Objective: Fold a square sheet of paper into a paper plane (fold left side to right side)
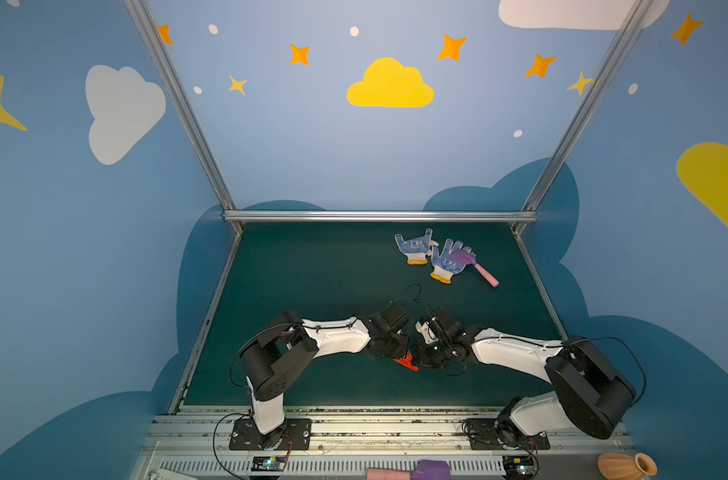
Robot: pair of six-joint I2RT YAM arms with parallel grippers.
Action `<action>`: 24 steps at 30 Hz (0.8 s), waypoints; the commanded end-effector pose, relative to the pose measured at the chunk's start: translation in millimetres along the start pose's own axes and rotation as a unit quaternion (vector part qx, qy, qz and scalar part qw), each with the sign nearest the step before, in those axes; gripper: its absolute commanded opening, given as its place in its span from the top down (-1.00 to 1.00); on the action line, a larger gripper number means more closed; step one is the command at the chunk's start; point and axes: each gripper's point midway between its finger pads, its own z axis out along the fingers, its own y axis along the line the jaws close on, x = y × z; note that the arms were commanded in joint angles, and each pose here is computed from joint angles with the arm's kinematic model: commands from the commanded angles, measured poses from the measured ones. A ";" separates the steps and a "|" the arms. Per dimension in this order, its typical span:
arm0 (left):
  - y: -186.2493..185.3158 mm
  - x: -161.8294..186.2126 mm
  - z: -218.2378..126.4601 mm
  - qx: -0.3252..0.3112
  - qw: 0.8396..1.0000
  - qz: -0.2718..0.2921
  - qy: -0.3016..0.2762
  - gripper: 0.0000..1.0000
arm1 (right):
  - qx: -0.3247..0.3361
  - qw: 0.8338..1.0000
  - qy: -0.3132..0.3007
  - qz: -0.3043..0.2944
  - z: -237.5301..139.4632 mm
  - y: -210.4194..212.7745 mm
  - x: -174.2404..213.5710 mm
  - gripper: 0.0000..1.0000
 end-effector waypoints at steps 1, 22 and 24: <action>1.3 4.7 4.7 -0.005 1.000 0.009 0.016 0.93 | 0.072 0.995 0.061 0.028 18.8 -44.4 38.7 1.00; 57.9 14.2 -1.7 -0.039 0.998 -0.045 0.018 0.93 | 0.071 0.995 0.063 0.027 19.2 -44.7 39.5 1.00; 65.0 11.6 -3.4 -0.042 0.998 -0.052 0.016 0.93 | 0.071 0.995 0.062 0.027 19.3 -44.9 39.2 1.00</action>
